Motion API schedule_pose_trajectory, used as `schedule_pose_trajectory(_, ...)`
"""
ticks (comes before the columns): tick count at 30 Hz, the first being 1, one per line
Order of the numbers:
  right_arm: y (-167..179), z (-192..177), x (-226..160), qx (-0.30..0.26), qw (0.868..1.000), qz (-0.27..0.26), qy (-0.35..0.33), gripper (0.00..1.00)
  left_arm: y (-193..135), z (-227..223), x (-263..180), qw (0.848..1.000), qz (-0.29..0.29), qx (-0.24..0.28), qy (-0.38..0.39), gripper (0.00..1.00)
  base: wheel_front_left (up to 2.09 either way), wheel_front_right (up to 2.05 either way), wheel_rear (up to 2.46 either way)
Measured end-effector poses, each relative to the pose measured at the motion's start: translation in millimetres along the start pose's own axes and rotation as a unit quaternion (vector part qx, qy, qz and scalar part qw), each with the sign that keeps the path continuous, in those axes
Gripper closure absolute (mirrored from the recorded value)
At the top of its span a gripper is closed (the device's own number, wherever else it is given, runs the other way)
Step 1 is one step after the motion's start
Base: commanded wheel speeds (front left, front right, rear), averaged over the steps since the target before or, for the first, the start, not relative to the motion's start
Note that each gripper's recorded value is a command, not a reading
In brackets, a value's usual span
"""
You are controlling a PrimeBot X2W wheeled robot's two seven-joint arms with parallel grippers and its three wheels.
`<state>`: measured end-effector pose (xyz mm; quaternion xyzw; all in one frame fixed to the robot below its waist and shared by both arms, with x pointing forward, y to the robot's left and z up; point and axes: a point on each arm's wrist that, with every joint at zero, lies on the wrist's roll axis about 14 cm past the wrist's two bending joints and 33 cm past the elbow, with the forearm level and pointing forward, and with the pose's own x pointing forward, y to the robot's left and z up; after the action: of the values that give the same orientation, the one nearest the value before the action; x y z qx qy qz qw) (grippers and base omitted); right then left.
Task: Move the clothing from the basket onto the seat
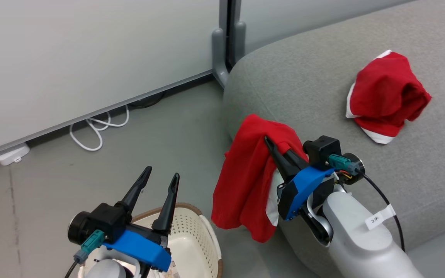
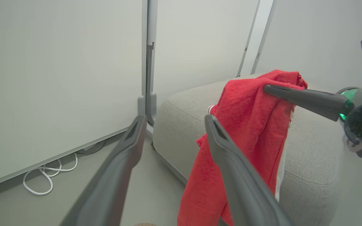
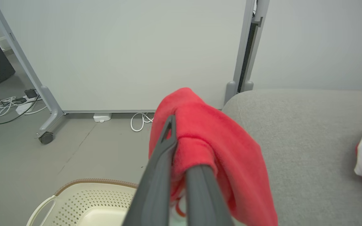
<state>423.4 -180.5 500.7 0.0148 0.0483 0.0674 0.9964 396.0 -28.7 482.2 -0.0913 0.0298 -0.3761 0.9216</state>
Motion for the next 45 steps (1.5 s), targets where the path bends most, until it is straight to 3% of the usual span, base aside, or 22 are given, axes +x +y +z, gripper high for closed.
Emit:
schedule_pose_trajectory(20, -67, -18, -56, 0.019, 0.993, -0.113, 0.012, 1.0, -50, -29, 43, 0.994, -0.101, -0.016, 0.031, 0.0, 0.0, 0.0, 0.0)
schedule_pose_trajectory(38, -77, -22, -54, 0.02, 0.992, -0.128, 0.014, 1.0, -51, -40, 49, 0.992, -0.113, -0.025, 0.042, 0.0, 0.0, 0.0, 0.0)
schedule_pose_trajectory(45, -96, 14, -35, -0.005, 0.99, -0.138, -0.016, 1.0, -40, -38, 52, 0.994, -0.102, -0.029, 0.033, 0.0, 0.0, 0.0, 0.0)
